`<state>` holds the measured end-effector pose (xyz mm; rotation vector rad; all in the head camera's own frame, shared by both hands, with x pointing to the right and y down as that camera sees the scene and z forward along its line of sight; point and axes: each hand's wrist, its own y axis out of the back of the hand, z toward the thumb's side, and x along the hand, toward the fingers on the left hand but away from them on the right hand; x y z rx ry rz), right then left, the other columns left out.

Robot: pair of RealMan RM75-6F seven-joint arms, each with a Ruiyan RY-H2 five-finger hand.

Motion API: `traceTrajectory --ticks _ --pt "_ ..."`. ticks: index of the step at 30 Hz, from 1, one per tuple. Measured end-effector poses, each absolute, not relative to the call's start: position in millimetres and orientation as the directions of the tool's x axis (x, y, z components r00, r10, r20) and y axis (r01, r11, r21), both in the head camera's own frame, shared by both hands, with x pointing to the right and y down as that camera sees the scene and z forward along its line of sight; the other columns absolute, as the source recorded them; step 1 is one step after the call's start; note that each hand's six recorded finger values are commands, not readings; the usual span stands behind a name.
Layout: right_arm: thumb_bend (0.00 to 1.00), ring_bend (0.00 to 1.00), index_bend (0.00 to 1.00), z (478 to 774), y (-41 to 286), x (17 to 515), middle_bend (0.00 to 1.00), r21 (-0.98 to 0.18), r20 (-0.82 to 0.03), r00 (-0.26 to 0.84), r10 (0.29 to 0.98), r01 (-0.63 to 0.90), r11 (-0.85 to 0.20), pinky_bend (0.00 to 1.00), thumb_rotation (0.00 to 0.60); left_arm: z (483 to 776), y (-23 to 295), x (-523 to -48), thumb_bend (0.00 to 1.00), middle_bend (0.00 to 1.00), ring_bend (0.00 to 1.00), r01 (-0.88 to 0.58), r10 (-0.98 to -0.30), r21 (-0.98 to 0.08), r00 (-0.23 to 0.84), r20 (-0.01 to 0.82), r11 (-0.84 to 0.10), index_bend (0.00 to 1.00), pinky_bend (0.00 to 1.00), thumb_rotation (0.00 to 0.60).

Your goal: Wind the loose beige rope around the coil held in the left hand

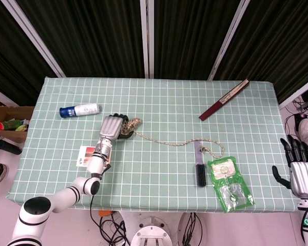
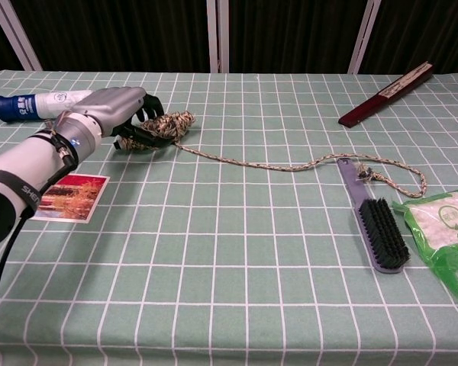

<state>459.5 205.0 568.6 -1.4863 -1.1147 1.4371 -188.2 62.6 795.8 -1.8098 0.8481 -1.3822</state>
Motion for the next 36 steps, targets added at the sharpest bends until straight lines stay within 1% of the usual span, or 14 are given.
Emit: traceTrajectory --ticks 7,9,11,15,16,21,27,31,36 --pt "0.36 0.00 0.00 569.7 205.8 460.1 0.00 -0.945 -0.322 -0.025 0.946 0.076 -0.319 0.00 0.600 795.8 61.7 -188.6 0.27 0.43 0.37 -0.097 -0.830 -0.835 0.219 0.513 -0.542 0.42 0.49 0.336" --pt "0.36 0.00 0.00 569.7 205.7 460.0 0.00 -0.945 -0.321 -0.024 0.947 0.076 -0.318 0.00 0.600 795.8 61.4 -189.2 0.30 0.45 0.39 -0.101 -0.830 -0.835 0.219 0.512 -0.541 0.44 0.51 0.349" --pt "0.36 0.00 0.00 569.7 205.5 459.8 0.00 -0.945 -0.320 -0.024 0.947 0.077 -0.318 0.00 0.600 796.0 61.5 -189.7 0.32 0.48 0.41 -0.106 -0.831 -0.834 0.219 0.511 -0.541 0.46 0.53 0.410" --pt "0.36 0.00 0.00 570.0 205.3 459.5 0.00 -0.945 -0.321 -0.024 0.947 0.077 -0.319 0.00 0.600 796.0 62.3 -189.2 0.35 0.52 0.45 -0.123 -0.832 -0.832 0.221 0.508 -0.541 0.51 0.57 0.586" --pt "0.36 0.00 0.00 570.3 205.2 459.4 0.00 -0.944 -0.322 -0.023 0.946 0.077 -0.320 0.00 0.600 795.6 62.4 -188.8 0.35 0.53 0.46 -0.131 -0.834 -0.832 0.223 0.506 -0.540 0.52 0.58 0.600" --pt "0.36 0.00 0.00 570.8 204.8 458.9 0.00 -0.944 -0.324 -0.022 0.946 0.076 -0.322 0.00 0.600 790.3 62.0 -187.5 0.35 0.60 0.52 -0.185 -0.847 -0.834 0.234 0.477 -0.521 0.58 0.63 0.600" --pt "0.36 0.00 0.00 570.8 203.5 456.3 0.00 -0.944 -0.322 -0.014 0.947 0.077 -0.320 0.00 0.600 779.3 60.4 -187.0 0.37 0.65 0.58 -0.269 -0.870 -0.833 0.250 0.425 -0.484 0.64 0.69 0.600" --pt "0.36 0.00 0.00 571.0 202.1 453.4 0.00 -0.945 -0.321 -0.008 0.947 0.073 -0.320 0.00 0.600 767.3 59.9 -182.8 0.37 0.68 0.61 -0.356 -0.883 -0.813 0.274 0.381 -0.461 0.67 0.72 0.600" --pt "0.35 0.00 0.00 573.1 198.3 446.5 0.00 -0.945 -0.323 0.011 0.946 0.061 -0.323 0.00 0.600 748.9 61.6 -174.8 0.37 0.70 0.63 -0.422 -0.890 -0.792 0.320 0.325 -0.441 0.69 0.74 0.600"
